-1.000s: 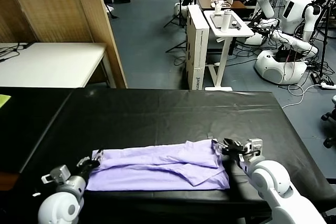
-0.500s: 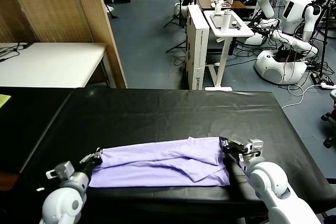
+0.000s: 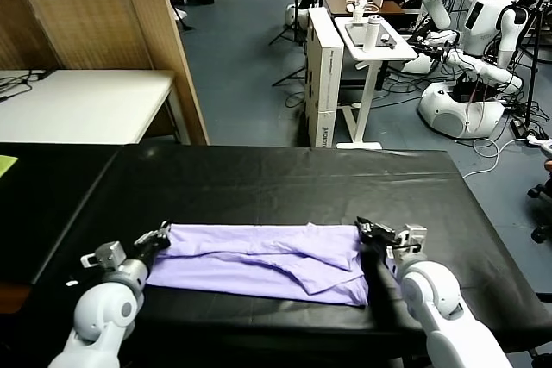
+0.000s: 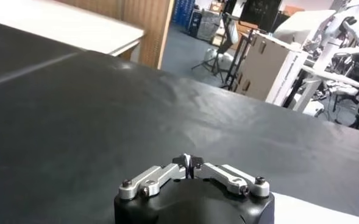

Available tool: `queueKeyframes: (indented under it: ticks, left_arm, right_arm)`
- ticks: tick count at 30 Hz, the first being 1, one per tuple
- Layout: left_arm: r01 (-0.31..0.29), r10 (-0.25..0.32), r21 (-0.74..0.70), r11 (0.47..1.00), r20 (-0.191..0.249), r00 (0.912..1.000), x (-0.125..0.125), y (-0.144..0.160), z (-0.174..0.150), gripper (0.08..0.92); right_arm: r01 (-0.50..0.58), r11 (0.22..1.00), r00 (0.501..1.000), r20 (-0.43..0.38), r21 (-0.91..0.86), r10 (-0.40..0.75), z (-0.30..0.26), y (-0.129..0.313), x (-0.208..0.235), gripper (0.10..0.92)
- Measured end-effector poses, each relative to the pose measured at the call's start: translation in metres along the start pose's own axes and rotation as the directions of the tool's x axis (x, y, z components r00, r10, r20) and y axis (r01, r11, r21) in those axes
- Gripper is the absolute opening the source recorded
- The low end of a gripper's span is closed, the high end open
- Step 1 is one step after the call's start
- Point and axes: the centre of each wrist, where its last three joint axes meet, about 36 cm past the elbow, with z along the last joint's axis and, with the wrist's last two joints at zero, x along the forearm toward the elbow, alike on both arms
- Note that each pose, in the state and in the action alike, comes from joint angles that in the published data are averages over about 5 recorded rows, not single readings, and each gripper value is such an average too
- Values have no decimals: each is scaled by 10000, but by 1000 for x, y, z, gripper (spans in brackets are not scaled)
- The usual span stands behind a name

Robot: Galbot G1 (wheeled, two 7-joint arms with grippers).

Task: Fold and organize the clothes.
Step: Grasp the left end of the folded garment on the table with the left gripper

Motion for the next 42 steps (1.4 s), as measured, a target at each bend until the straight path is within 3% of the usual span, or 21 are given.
queueKeyframes:
  ticks: [3, 4, 7, 10, 15, 20, 24, 31, 42]
  left_arm:
    - [97, -97, -79, 9999, 72, 9999, 3, 5, -3, 561]
    - [131, -130, -113, 9999, 94, 9999, 4, 6, -4, 618]
    - [200, -198, -132, 9997, 102, 9998, 9, 10, -8, 795]
    - [128, -127, 53, 9999, -98, 9999, 16, 15, -14, 889]
    - [-341, 398, 602, 9976, -961, 9946, 34, 26, -27, 906]
    - [-995, 1239, 1298, 9865, -1953, 9729, 48, 47, -34, 907]
    - [-1274, 1606, 1450, 9812, -2470, 9556, 53, 62, -39, 907]
    - [-1793, 2181, 1624, 9703, -2665, 9388, 48, 76, -45, 907]
    - [-1955, 2446, 1936, 9614, -2759, 9295, 40, 84, -46, 907]
  right_arm:
    - [69, 9997, 9999, 150, 241, -73, -8, 1, 14, 840]
    - [82, 9994, 9998, 190, 325, -88, -10, 2, 18, 871]
    - [123, 9983, 9995, 273, 574, -139, -15, 4, 32, 902]
    - [169, 9970, 9994, 281, 762, -191, -18, 7, 45, 906]
    - [303, 9953, 9992, 249, 922, -327, -21, 13, 66, 907]
    - [376, 9951, 9990, 206, 909, -397, -18, 17, 82, 907]
    - [375, 9957, 9992, 132, 842, -388, -14, 19, 89, 907]
    - [360, 9966, 9993, 16, 746, -362, -9, 20, 94, 907]
    - [373, 9969, 9993, -25, 697, -372, -7, 22, 95, 907]
